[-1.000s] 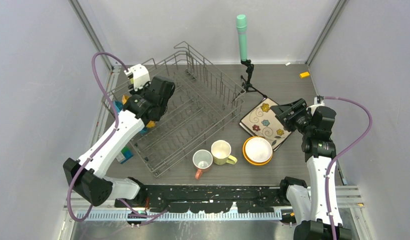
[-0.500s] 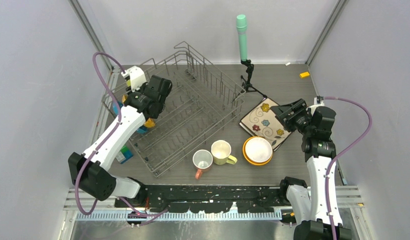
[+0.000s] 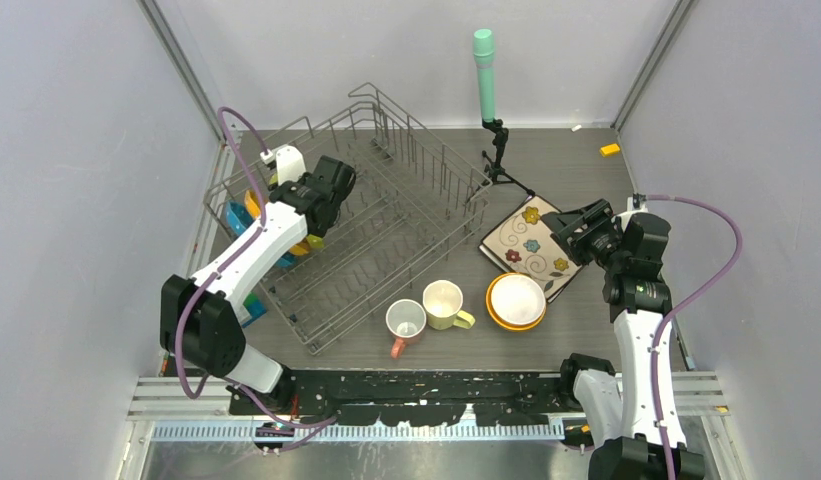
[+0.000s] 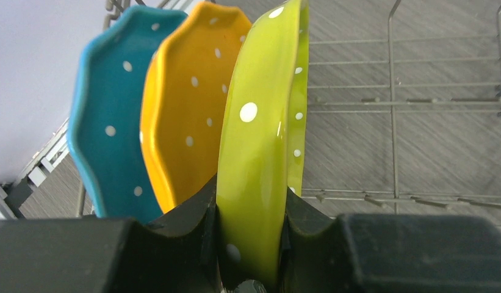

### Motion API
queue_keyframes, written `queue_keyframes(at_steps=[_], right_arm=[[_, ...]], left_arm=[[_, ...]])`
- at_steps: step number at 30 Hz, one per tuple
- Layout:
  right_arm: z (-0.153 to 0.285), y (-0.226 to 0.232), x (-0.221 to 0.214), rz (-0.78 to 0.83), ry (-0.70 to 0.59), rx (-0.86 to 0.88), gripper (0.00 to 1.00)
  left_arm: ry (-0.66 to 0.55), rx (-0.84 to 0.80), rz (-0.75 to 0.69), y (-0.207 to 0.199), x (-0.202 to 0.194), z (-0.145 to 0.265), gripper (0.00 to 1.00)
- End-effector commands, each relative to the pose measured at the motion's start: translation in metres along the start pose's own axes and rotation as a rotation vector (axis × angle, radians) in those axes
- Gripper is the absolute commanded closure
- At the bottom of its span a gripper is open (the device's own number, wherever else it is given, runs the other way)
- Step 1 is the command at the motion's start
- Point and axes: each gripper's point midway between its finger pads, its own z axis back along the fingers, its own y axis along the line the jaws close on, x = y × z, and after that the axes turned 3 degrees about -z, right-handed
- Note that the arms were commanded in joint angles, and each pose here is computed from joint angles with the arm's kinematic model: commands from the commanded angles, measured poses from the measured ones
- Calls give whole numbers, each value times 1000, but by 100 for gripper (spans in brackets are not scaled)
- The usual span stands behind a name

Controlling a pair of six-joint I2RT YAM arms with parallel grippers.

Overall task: Load the mixed dishes into the dish rack
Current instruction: Insert the plate into the dish rack.

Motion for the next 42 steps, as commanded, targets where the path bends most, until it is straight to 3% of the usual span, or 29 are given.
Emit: queue_keyframes(at_steps=[1, 3, 6, 8, 17, 24, 42], right_arm=[[0, 6, 4, 29, -16, 19, 39], [0, 6, 4, 25, -15, 17, 39], [1, 7, 4, 27, -15, 20, 39], [1, 6, 4, 26, -15, 17, 39], [2, 4, 2, 27, -15, 10, 39], [3, 2, 2, 26, -19, 4, 39], [2, 1, 2, 23, -22, 1, 39]], left_arm=[[-80, 34, 86, 8, 25, 2, 100], [-75, 31, 84, 7, 23, 2, 99], [-71, 29, 86, 7, 22, 1, 85], [-66, 26, 86, 8, 23, 1, 88], [-35, 13, 79, 7, 21, -7, 77], [-39, -1, 61, 5, 20, -9, 60], [-68, -58, 15, -5, 27, -10, 59]])
